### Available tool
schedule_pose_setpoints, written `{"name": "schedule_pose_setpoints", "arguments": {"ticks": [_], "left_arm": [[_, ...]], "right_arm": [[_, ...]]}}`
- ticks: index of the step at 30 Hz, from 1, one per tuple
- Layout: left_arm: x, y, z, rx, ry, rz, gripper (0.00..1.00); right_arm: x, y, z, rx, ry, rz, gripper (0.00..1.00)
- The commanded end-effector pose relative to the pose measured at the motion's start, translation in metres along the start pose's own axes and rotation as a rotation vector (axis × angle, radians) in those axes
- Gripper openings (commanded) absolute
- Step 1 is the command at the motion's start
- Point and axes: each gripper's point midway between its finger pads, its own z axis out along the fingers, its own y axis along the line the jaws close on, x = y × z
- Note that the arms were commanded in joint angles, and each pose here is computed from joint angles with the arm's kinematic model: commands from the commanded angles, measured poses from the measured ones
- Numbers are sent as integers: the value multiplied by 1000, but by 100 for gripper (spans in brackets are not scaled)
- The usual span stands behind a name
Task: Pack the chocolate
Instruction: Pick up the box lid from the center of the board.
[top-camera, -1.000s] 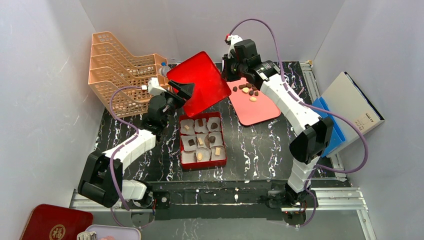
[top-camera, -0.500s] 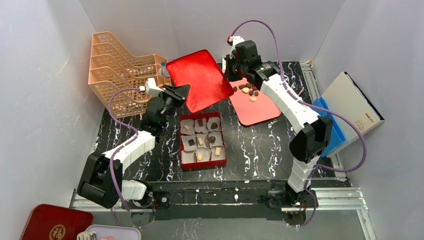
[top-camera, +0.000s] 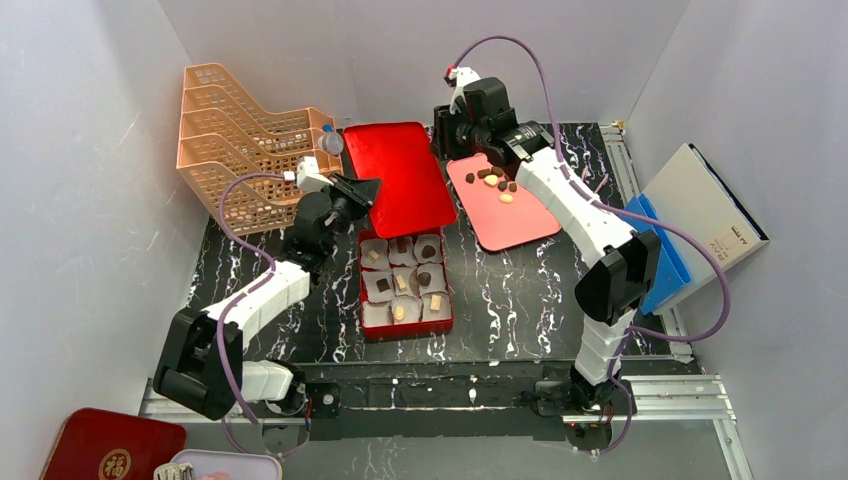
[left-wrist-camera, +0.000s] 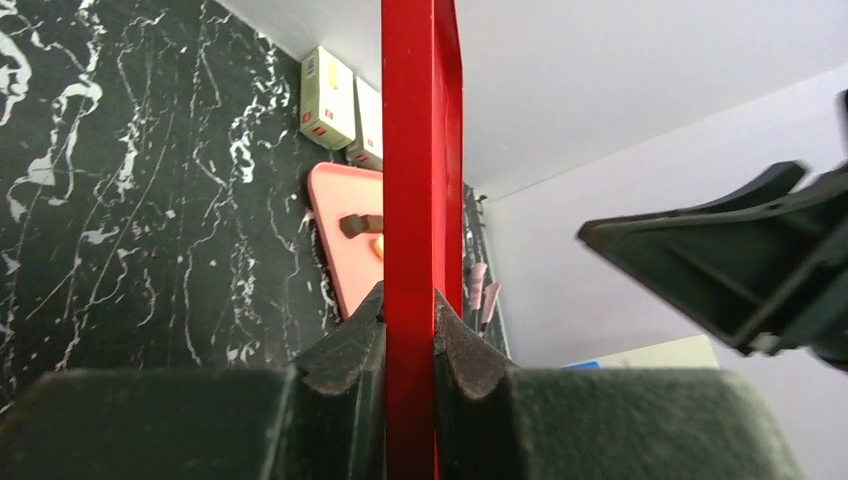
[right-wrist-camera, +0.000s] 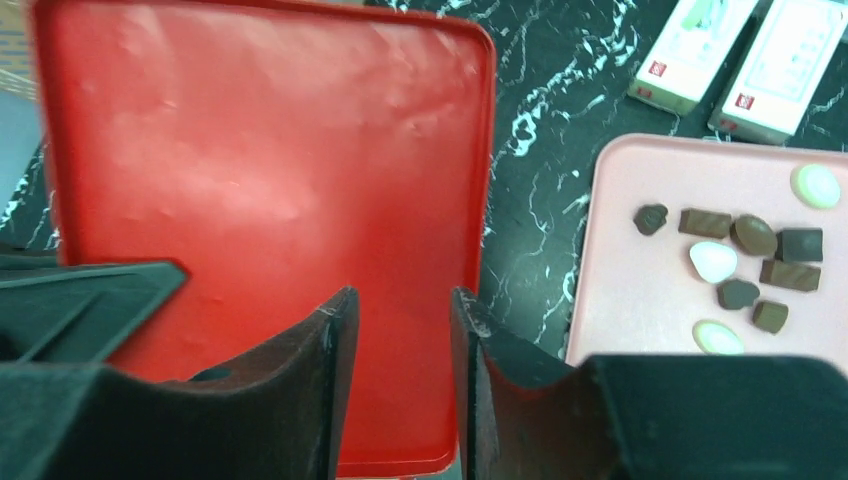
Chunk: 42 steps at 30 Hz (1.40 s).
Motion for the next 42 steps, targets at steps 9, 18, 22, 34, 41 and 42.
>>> {"name": "schedule_pose_setpoints", "arguments": {"ticks": [9, 18, 22, 34, 41, 42], "left_arm": [[-32, -36, -2, -9, -29, 43, 0], [-40, -43, -17, -127, -1, -172, 0], [-48, -48, -32, -171, -4, -266, 0], [-51, -57, -72, -297, 31, -609, 0], [-42, -56, -72, -388, 92, -622, 0], [-37, -56, -69, -393, 116, -623, 0]], "right_arm": [[-50, 18, -35, -33, -125, -17, 55], [-28, -11, -81, 98, -164, -87, 59], [-21, -25, -102, 152, -243, -152, 59], [5, -22, -188, 98, -436, -378, 63], [8, 27, -233, -161, -403, -496, 68], [10, 32, -237, -191, -390, -506, 68]]}}
